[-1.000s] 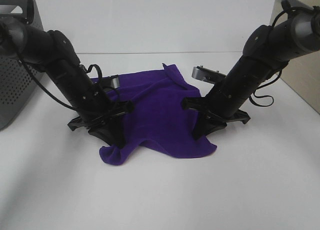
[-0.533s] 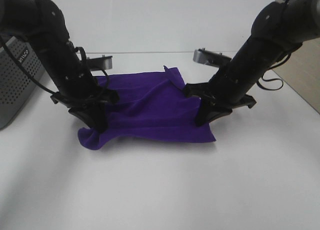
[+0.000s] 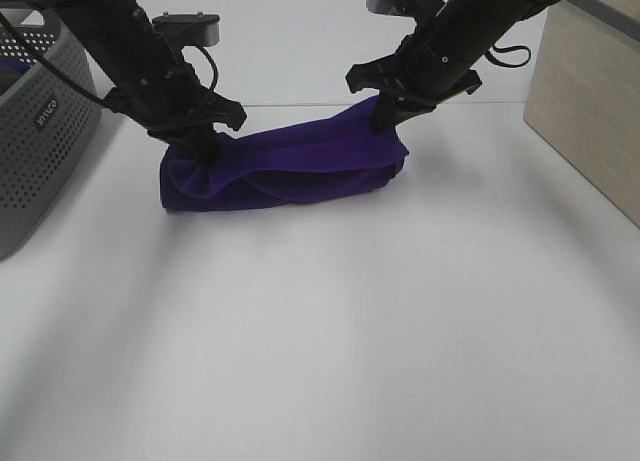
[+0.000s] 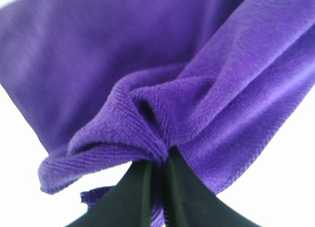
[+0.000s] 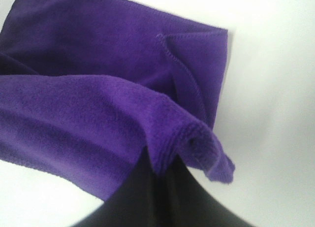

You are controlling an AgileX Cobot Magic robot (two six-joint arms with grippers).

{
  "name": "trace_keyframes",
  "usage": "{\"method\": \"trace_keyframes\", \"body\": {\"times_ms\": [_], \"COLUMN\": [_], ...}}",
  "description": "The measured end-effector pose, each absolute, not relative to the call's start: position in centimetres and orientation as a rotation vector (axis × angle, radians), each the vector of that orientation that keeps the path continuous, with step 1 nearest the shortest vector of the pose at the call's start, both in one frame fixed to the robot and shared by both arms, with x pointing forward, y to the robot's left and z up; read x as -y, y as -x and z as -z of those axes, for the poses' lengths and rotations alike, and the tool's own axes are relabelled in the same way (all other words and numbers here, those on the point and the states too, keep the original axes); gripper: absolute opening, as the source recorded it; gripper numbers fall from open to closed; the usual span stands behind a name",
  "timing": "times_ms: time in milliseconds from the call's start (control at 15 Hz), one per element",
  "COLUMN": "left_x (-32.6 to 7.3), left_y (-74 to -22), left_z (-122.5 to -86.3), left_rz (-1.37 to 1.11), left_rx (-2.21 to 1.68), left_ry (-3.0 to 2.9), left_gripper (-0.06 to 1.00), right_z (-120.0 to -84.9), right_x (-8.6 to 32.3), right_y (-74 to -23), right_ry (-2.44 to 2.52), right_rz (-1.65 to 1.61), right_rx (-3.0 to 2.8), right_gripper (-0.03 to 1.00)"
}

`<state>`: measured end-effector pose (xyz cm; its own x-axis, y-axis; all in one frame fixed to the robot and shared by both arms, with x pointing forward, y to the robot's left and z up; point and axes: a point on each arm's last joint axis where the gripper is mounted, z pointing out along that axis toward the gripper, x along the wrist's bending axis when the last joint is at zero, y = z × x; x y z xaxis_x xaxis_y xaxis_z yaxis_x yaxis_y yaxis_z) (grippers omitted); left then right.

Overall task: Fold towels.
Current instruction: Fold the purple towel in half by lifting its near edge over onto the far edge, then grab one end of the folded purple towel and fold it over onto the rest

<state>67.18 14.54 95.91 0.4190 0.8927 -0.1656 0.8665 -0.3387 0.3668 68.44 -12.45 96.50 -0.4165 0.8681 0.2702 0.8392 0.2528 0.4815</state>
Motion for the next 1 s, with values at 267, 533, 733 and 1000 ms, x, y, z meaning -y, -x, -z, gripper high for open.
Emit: {"method": "trace_keyframes", "body": {"times_ms": [267,533,733,1000], "left_x": [-14.6,-14.5,-14.8,-15.1], "left_y": [-69.5,-71.7,-72.4,-72.5], "left_z": [-95.2,-92.6,-91.4,-91.3], "left_rz": [-0.284,-0.321,-0.314,-0.322], "left_rx": [-1.455,-1.453,-1.474,-1.484], "left_ry": [-2.21,-2.205,-2.201,-2.193], "left_gripper": [0.01,0.01,0.05,0.4], "right_z": [-93.3,-90.8,-90.3,-89.8], "right_x": [11.6,11.6,11.5,11.6], "right_y": [-71.4,-72.8,-73.6,-73.7], "right_ry": [-1.654,-1.621,-1.604,-1.626], "right_rz": [-0.876,-0.842,-0.848,-0.831], "right_rx": [-2.445,-2.404,-2.381,-2.372], "right_gripper": [0.03,0.03,0.03,0.25]}}
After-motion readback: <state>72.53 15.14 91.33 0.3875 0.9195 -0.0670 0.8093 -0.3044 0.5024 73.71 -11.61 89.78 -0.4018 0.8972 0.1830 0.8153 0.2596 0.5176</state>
